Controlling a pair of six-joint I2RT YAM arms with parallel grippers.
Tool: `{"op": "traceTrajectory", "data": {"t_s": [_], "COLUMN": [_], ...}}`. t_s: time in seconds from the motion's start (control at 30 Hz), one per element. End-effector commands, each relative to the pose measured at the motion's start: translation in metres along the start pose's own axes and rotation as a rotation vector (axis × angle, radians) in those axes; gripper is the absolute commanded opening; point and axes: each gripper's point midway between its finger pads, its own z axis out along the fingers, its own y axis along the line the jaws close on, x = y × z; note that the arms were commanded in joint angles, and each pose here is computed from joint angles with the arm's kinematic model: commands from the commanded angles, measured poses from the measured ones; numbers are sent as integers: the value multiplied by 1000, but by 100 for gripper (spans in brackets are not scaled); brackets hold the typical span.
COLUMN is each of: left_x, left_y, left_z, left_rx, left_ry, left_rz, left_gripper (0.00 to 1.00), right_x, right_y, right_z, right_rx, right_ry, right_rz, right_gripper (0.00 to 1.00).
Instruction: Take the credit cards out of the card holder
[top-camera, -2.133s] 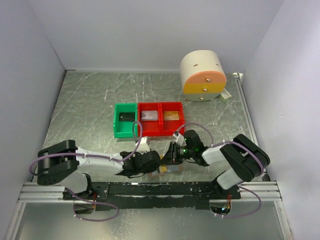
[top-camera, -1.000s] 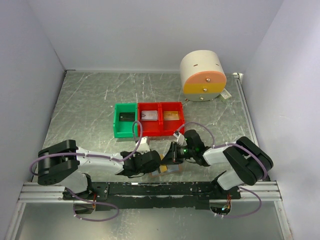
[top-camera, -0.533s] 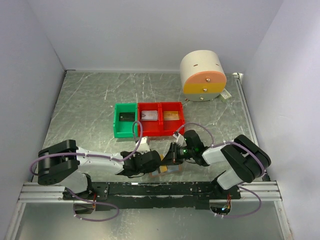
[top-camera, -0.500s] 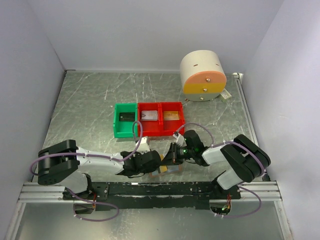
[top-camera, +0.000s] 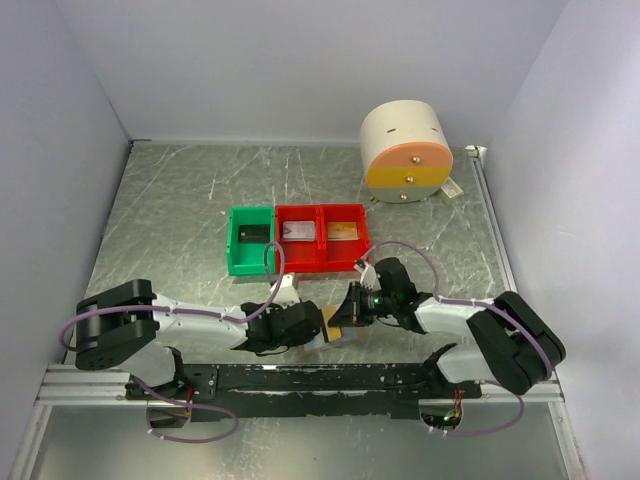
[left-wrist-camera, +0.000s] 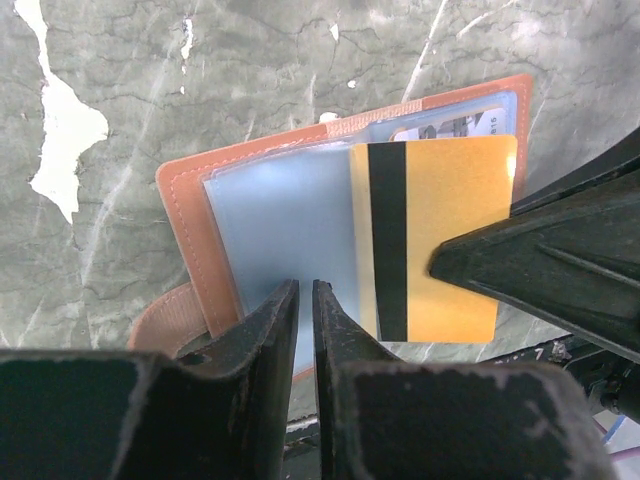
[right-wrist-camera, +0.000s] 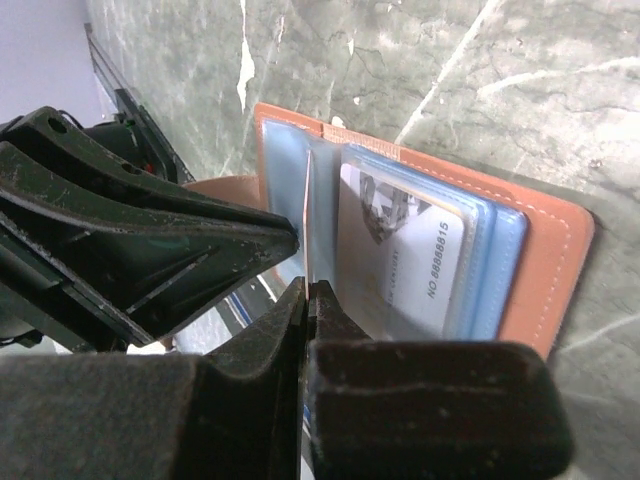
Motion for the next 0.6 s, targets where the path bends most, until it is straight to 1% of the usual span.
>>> {"op": "traceTrajectory", "data": {"t_s": [0.0,0.1,0.27,0.4,0.57], "left_x": [1,0,-2,-6,-12], "left_y": [26,28,27,22,11], "left_z": [0,-2,-7,-15,-26], "left_rx": [-86,-90,-82,-83,-47], "left_ry": [0,-2,-11,-11,-13], "left_rz": [29,27,26,75,97], "left_gripper": [24,24,25,31,37], "right_x": [-1,1,-13,-24,-19], "right_y": [-5,-4,6,20,17], "right_z": [-8,-12,-22,-30,-24], "right_rx": [45,47,68,62,63], "right_ry": [-2,-5,-72,-100,-63], "right_rz": [-32,-37,-105,-167,-132], "right_gripper": [0,0,0,0,0]}}
